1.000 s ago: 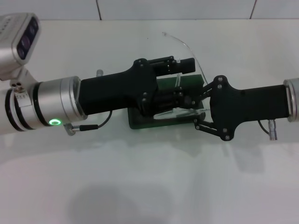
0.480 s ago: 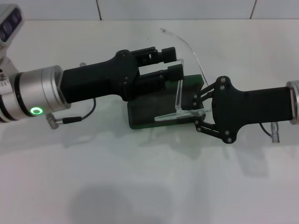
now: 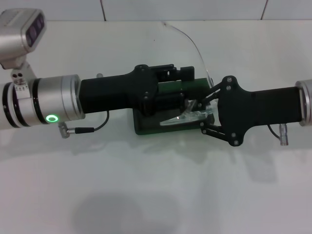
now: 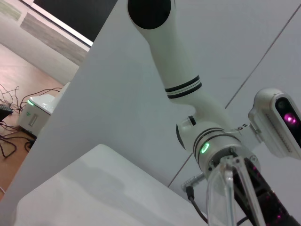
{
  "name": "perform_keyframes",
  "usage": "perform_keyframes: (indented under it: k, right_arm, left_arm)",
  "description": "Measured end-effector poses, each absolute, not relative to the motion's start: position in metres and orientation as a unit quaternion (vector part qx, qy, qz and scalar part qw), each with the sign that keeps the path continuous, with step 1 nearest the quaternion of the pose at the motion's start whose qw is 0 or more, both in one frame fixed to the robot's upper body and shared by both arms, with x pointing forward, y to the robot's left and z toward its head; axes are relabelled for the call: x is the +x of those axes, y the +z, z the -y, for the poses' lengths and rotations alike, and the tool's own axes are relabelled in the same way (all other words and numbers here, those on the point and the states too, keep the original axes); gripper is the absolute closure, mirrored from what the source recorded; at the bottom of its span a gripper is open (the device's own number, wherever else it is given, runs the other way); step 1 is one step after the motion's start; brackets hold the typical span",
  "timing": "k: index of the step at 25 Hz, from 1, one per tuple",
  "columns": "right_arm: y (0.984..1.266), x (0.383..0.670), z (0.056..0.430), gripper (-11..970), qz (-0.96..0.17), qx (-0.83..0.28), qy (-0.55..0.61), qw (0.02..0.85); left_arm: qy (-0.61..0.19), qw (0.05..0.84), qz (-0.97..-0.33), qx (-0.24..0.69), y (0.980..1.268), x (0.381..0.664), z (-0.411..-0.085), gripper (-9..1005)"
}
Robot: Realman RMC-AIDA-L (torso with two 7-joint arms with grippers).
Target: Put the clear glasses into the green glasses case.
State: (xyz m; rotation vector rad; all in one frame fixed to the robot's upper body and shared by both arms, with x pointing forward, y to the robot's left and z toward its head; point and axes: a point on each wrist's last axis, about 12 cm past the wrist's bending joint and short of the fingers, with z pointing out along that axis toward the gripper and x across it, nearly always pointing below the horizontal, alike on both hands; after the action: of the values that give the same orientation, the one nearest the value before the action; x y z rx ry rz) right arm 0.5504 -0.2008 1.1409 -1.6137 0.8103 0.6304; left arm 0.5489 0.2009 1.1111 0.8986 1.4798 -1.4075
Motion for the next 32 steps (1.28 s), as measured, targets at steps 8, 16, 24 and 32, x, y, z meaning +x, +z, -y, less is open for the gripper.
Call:
perform_keyframes:
  k: [8, 16, 24, 32]
  right_arm:
    - [1.141, 0.551, 0.201, 837, -0.347, -0.691, 0.268, 0.575]
    - [1.140, 0.543, 0.207, 837, -0.328, -0.703, 0.278, 0.567]
    - [1.154, 0.527, 0.204, 836, -0.261, -0.702, 0.333, 0.573]
    - [1.148, 0.530, 0.169, 837, -0.267, -0.676, 0.424, 0.541]
  left_arm:
    - [-0.566, 0.448, -0.594, 0.354, 1.114, 0.552, -0.204, 378]
    - [-0.550, 0.488, -0.602, 0.312, 1.114, 0.553, -0.227, 376]
    - [-0.492, 0.482, -0.664, 0.292, 1.095, 0.561, -0.232, 374]
    - [-0.476, 0.543, -0.609, 0.328, 1.097, 0.559, -0.202, 372]
